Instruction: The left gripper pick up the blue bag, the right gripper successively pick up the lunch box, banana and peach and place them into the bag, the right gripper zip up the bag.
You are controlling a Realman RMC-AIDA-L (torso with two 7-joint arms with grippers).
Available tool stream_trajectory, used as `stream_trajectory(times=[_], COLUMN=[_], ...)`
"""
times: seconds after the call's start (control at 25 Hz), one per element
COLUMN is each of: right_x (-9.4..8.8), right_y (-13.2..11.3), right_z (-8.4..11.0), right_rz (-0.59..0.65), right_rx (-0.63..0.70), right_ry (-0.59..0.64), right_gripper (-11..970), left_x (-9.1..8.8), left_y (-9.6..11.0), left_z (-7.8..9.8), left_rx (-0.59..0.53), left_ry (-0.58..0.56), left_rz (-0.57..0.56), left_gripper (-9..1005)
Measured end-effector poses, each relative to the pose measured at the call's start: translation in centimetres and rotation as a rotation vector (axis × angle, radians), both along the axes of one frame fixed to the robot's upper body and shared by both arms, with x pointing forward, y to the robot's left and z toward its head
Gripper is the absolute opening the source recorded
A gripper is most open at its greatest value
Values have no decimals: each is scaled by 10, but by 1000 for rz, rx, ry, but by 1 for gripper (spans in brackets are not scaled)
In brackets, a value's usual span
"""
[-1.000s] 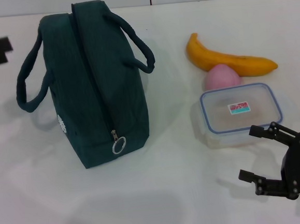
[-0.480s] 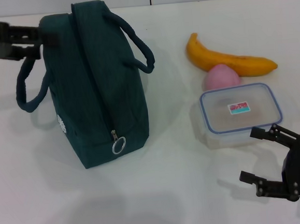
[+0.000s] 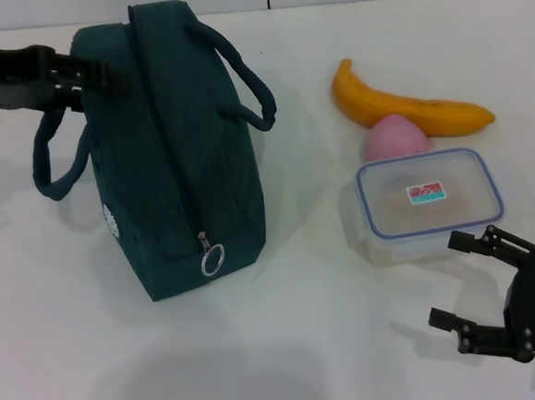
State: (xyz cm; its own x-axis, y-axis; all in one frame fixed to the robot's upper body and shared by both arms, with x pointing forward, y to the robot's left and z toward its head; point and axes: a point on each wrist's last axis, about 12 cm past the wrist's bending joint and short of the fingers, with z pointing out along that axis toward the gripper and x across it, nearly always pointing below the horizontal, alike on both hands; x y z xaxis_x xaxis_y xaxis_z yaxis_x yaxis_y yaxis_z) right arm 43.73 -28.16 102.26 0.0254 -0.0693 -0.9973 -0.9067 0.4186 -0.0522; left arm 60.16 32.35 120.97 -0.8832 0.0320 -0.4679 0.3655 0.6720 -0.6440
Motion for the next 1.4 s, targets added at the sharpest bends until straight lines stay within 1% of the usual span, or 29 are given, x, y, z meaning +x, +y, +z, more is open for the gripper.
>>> stream_trajectory(times=[0.2, 0.36, 0.68, 0.88, 1.0, 1.12, 1.32, 1.4], right_x=[0, 0, -2, -4, -5, -2, 4, 4], right_y=[0, 0, 2, 2, 2, -2, -19, -29], right_z=[0, 0, -1, 1, 4, 10, 21, 22], right_rz=[-1, -1, 0, 2, -2, -48, -158, -228], right_rx=[-2, -1, 10, 54, 87, 176, 404, 518], right_ry=[1, 1, 8, 44, 55, 102, 298, 390], right_gripper=[878, 878, 877, 877, 876, 876, 876, 876], left_x=[1, 2, 3, 4, 4, 4, 2, 1], left_y=[-1, -3, -11, -13, -12, -10, -8, -8], left_z=[-2, -3, -4, -2, 0, 2, 3, 4], left_rx=[34, 25, 64, 57, 46, 26, -4, -18], left_ry=[23, 46, 62, 48, 39, 32, 27, 21], left_rz=[3, 15, -40, -45, -42, -38, -38, -42], left_gripper=[752, 664, 490, 247, 55, 47, 42, 42])
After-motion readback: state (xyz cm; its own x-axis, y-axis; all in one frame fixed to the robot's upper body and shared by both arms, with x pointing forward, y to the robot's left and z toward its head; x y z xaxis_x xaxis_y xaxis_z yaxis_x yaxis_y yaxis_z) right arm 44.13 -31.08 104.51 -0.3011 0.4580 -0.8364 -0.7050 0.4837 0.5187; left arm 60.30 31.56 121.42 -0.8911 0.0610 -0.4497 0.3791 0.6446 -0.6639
